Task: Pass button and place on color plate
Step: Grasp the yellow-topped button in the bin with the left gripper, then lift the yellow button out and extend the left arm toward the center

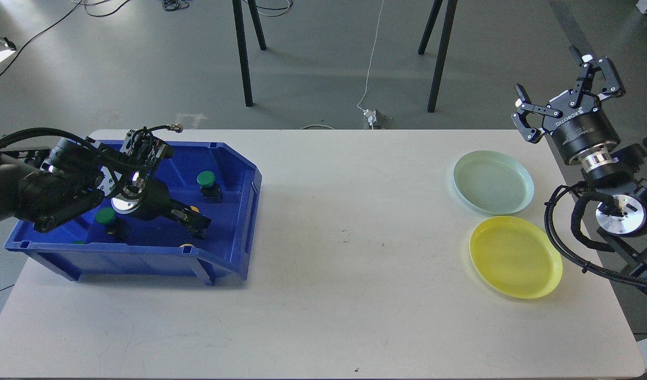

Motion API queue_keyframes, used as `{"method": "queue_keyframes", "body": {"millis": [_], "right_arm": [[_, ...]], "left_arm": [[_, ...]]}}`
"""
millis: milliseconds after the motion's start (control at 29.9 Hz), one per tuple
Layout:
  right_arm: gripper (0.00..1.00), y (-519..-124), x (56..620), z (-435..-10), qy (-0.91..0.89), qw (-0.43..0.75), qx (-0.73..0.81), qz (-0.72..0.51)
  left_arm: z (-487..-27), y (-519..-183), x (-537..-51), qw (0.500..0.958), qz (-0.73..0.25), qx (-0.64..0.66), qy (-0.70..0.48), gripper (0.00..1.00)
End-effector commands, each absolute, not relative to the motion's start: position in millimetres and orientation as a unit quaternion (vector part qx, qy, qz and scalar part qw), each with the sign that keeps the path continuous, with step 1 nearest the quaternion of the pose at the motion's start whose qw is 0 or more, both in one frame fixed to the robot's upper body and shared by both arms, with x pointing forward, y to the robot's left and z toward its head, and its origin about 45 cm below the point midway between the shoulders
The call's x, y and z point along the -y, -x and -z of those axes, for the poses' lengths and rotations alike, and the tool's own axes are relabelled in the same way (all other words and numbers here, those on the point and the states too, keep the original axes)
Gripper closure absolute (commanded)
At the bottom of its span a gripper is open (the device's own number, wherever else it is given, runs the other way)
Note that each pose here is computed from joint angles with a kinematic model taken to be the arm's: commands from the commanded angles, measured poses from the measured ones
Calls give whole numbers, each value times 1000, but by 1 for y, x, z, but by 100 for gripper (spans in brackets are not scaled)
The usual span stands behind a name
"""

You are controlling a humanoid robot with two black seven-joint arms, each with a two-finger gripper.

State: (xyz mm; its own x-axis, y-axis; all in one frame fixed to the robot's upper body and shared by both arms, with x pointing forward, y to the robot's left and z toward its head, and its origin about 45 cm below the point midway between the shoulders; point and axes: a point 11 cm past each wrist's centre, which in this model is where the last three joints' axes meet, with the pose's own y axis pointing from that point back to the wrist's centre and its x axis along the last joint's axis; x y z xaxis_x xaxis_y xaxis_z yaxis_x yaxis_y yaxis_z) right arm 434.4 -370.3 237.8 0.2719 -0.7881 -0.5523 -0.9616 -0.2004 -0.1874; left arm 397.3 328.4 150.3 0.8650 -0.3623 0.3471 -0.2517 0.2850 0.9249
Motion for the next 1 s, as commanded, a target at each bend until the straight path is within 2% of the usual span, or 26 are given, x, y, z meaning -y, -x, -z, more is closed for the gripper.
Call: {"method": "queue_keyframes", "body": {"millis": [0, 33, 100, 201, 267, 334, 434, 802, 969], "right_arm": [[1, -434, 370, -238, 756, 254, -579, -170], [1, -434, 370, -238, 756, 254, -579, -170], [1, -434, 371, -238, 755, 255, -580, -170], [1, -434, 372, -237, 754, 255, -580, -171], [1, -433, 372, -237, 754, 254, -581, -170], [1, -433, 373, -236, 754, 254, -581, -170], [1, -433, 373, -237, 754, 255, -581, -170], [1, -433, 373, -236, 753, 256, -582, -171], [1, -433, 376, -238, 752, 256, -584, -168]], "left_arm": [[-150, -397, -329, 760, 36, 256, -596, 36], [-150, -397, -328, 761, 34, 255, -595, 37], [-151, -398, -327, 766, 28, 252, -591, 53], [-151, -398, -326, 768, 24, 250, -589, 60], [-150, -397, -327, 768, 24, 249, -589, 70], [-151, -398, -327, 768, 24, 249, -589, 73], [-152, -398, -328, 767, 23, 250, -590, 78], [-161, -402, -332, 765, 15, 255, -591, 81], [-205, -419, -358, 764, -50, 270, -583, 80]]}}
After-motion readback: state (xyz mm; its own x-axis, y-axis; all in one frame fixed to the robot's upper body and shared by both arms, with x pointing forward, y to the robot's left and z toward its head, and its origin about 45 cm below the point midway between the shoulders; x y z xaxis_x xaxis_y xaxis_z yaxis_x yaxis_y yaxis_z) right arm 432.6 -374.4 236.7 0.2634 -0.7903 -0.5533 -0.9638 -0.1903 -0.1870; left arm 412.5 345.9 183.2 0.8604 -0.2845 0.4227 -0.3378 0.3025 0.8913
